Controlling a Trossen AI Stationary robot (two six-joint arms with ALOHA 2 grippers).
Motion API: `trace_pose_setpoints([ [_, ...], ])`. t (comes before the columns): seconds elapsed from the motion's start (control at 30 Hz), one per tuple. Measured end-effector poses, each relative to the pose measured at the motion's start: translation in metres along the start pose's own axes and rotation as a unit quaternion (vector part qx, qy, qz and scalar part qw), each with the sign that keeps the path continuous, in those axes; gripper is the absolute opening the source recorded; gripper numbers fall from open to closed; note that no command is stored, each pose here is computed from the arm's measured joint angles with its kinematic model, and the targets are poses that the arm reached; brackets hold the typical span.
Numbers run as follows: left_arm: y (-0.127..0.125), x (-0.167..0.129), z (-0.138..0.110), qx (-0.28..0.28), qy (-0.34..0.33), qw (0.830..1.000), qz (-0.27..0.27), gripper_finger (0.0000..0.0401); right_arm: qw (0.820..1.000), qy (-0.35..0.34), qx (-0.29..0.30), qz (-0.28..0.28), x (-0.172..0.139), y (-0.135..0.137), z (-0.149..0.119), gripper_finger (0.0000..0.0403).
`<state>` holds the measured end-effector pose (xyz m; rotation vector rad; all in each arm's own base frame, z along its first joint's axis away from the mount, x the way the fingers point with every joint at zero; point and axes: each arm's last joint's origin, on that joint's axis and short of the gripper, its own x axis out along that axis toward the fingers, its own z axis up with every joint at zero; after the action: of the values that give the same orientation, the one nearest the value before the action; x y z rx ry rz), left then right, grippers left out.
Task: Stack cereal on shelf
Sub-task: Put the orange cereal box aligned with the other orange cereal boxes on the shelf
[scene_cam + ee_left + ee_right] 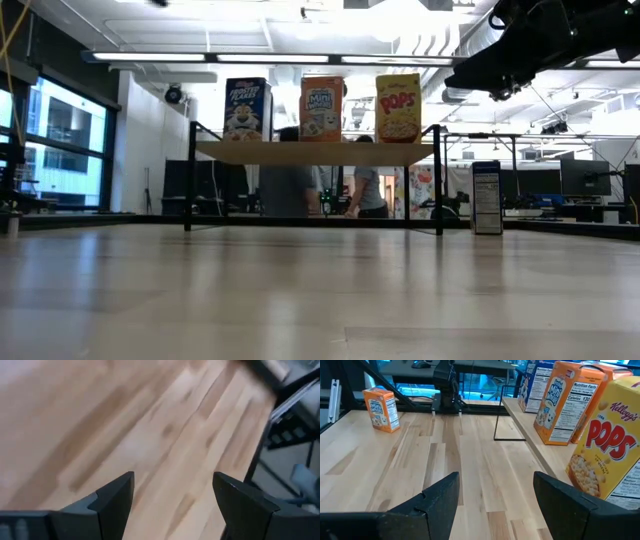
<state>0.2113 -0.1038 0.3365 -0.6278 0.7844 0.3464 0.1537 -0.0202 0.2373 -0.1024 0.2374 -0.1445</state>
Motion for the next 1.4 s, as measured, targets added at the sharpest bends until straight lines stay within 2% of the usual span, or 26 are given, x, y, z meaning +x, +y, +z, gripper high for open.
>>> trace_pose_setpoints([
  [0.2, 0.005, 0.013, -0.015, -0.056, 0.105, 0.991, 0.055, 0.0260, 1.000, 0.001, 0.000, -0.028, 0.000, -0.002, 0.000, 0.0248],
  [0.37, 0.004, 0.016, -0.028, -0.089, 0.155, 0.980, 0.090, 0.0260, 0.999, 0.001, 0.000, -0.034, 0.000, -0.002, 0.000, 0.0248],
  [0.53, 0.000, 0.014, -0.039, -0.099, 0.167, 0.976, 0.101, 0.0260, 0.999, 0.000, 0.023, -0.033, 0.000, -0.002, 0.000, 0.0248],
  [0.67, -0.002, 0.011, -0.048, -0.136, 0.170, 0.969, 0.115, 0.0260, 0.999, 0.006, 0.036, -0.031, 0.000, -0.002, -0.001, 0.0248],
  [1.2, 0.001, -0.008, -0.083, -0.232, 0.194, 0.931, 0.203, 0.0260, 0.996, 0.038, 0.073, -0.030, 0.000, -0.001, -0.007, 0.0248],
  [1.4, -0.002, -0.004, -0.091, -0.240, 0.224, 0.916, 0.230, 0.0260, 0.995, 0.047, 0.081, -0.030, 0.000, -0.001, -0.009, 0.0248],
])
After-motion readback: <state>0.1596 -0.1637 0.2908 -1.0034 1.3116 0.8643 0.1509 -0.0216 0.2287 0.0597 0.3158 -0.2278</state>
